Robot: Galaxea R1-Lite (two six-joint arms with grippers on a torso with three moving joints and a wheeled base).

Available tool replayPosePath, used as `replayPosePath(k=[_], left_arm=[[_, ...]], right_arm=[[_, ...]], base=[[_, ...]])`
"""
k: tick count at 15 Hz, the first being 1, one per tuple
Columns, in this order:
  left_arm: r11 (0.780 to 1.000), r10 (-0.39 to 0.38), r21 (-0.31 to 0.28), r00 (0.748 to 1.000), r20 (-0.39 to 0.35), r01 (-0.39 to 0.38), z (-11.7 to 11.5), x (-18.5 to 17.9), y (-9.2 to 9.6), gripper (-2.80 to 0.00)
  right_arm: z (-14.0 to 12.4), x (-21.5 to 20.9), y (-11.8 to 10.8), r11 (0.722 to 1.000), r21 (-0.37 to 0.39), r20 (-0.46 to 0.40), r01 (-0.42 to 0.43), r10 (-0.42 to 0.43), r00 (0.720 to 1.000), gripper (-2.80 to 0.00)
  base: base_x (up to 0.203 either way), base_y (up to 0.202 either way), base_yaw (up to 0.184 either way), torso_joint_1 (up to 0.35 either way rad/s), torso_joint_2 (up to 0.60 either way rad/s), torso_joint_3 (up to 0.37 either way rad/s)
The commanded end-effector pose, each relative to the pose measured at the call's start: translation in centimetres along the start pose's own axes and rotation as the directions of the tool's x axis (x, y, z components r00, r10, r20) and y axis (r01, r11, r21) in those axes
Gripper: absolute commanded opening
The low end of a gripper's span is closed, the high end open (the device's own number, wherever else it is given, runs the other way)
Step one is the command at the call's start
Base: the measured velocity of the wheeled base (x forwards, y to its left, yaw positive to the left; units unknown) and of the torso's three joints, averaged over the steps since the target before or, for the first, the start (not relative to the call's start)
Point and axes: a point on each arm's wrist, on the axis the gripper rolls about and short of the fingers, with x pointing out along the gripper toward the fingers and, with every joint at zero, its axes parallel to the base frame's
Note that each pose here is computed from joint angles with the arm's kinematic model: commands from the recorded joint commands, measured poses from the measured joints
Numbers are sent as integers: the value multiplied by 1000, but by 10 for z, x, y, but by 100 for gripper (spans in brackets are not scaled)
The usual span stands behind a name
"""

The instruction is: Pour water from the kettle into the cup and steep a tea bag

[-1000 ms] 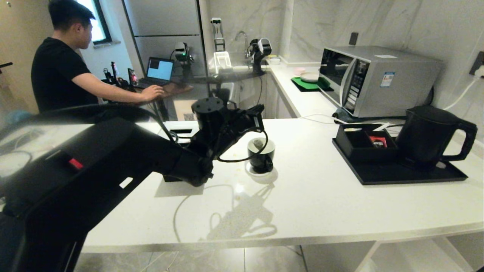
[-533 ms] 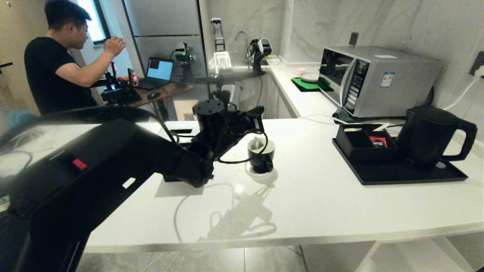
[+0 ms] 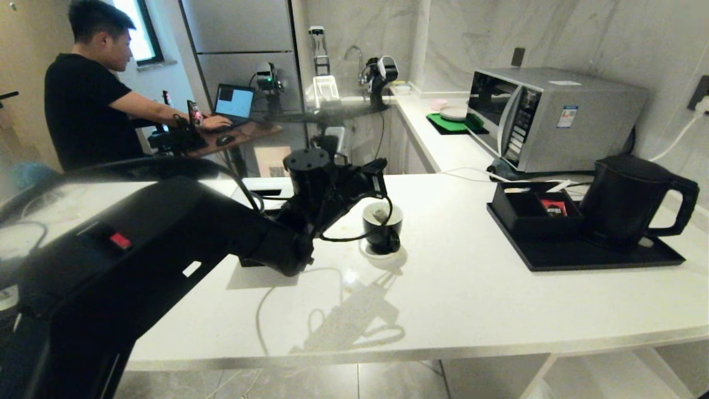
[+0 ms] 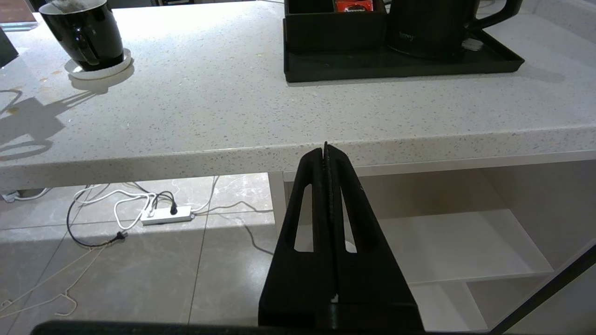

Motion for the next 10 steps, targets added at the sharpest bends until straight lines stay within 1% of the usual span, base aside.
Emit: replayPosePath(k=[1,6,10], left_arm=[[1000,-1,-2,1000,1,1,-2,0,1,-280],[1000,9,-3,1000,-14,-9,-11,1,4,-280],[1000,20,-4,999,-35,-20,-24,2,7,-280]], right_arm=[[0,0,0,1000,0,-2,1,-1,1000,-280],[0,0,0,1000,0,-2,1,-1,1000,-280],[0,0,0,1000,0,-2,1,-1,1000,-280]], base=[[0,0,0,0,0,0],[0,0,0,0,0,0],[0,0,0,0,0,0]])
